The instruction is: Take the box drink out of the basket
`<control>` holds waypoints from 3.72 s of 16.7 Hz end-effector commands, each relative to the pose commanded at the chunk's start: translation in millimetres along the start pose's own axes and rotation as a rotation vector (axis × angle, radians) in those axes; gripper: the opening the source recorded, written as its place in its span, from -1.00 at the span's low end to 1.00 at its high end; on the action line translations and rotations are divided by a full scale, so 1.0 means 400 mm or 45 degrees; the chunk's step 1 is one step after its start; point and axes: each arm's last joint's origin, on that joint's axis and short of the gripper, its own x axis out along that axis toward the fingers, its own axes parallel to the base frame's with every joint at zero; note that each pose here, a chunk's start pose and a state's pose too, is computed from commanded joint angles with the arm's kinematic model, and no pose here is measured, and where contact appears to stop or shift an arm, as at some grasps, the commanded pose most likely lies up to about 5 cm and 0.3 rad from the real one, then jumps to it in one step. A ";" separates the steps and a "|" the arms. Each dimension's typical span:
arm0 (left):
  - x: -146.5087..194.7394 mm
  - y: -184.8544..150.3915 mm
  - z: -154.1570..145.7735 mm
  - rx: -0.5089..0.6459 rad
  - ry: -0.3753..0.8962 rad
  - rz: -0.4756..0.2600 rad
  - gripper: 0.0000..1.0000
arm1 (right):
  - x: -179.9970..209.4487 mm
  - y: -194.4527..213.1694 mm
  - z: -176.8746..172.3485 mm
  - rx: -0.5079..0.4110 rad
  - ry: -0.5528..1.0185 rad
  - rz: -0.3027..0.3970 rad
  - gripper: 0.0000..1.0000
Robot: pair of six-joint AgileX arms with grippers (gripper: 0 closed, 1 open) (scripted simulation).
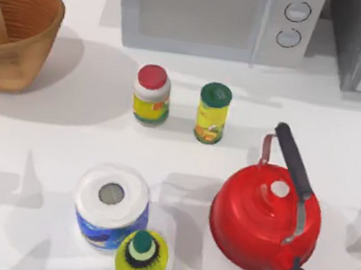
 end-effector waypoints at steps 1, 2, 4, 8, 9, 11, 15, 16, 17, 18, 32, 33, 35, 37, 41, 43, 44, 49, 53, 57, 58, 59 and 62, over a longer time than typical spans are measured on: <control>0.000 0.000 0.000 0.000 0.000 0.000 1.00 | 0.000 0.000 0.000 0.000 0.000 0.000 1.00; 0.000 0.000 0.000 0.000 0.000 0.000 1.00 | 0.000 0.000 0.000 0.000 0.000 0.000 1.00; 0.004 0.001 0.001 -0.005 0.013 -0.001 1.00 | 0.000 0.000 0.000 0.000 0.000 0.000 1.00; 0.030 0.004 0.033 -0.019 0.034 -0.005 1.00 | 0.000 0.000 0.000 0.000 0.000 0.000 1.00; 0.042 0.005 0.047 -0.020 0.033 -0.006 1.00 | 0.000 0.000 0.000 0.000 0.000 0.000 1.00; 0.074 0.010 0.080 -0.020 0.021 -0.010 1.00 | 0.000 0.000 0.000 0.000 0.000 0.000 1.00; 0.176 0.025 0.133 -0.014 -0.002 -0.016 1.00 | 0.000 0.000 0.000 0.000 0.000 0.000 1.00; 0.208 0.030 0.139 -0.013 -0.005 -0.017 1.00 | 0.000 0.000 0.000 0.000 0.000 0.000 1.00; 0.242 0.036 0.141 -0.011 -0.008 -0.018 1.00 | 0.000 0.000 0.000 0.000 0.000 0.000 1.00; 0.276 0.043 0.138 -0.010 -0.009 -0.019 1.00 | 0.000 0.000 0.000 0.000 0.000 0.000 1.00; 0.564 0.131 -0.078 -0.006 0.010 -0.017 1.00 | 0.000 0.000 0.000 0.000 0.000 0.000 1.00; 0.566 0.132 -0.081 -0.006 0.009 -0.017 1.00 | 0.000 0.000 0.000 0.000 0.000 0.000 1.00; 0.566 0.132 -0.081 -0.006 0.009 -0.017 1.00 | 0.000 0.000 0.000 0.000 0.000 0.000 1.00; 0.564 0.129 -0.064 0.007 -0.022 -0.019 1.00 | 0.000 0.000 0.000 0.000 0.000 0.000 1.00; 0.588 0.130 -0.078 -0.006 0.010 -0.017 1.00 | 0.000 0.000 0.000 0.000 0.000 0.000 1.00; 0.616 0.130 -0.080 -0.006 0.010 -0.017 1.00 | 0.000 0.000 0.000 0.000 0.000 0.000 1.00; 0.632 0.131 -0.080 -0.006 0.009 -0.017 1.00 | 0.000 0.000 0.000 0.000 0.000 0.000 1.00; 0.689 0.130 -0.082 -0.006 0.009 -0.017 1.00 | 0.000 0.000 0.000 0.000 0.000 0.000 1.00; 0.691 0.130 -0.082 -0.006 0.009 -0.017 1.00 | 0.000 0.000 0.000 0.000 0.000 0.000 1.00; 0.691 0.130 -0.082 -0.006 0.009 -0.017 0.40 | 0.000 0.000 0.000 0.000 0.000 0.000 1.00; 0.691 0.130 -0.082 -0.006 0.009 -0.017 0.25 | 0.000 0.000 0.000 0.000 0.000 0.000 1.00; 0.691 0.130 -0.082 -0.006 0.009 -0.017 0.10 | 0.000 0.000 0.000 0.000 0.000 0.000 1.00; 0.691 0.130 -0.082 -0.006 0.009 -0.017 -0.36 | 0.000 0.000 0.000 0.000 0.000 0.000 1.00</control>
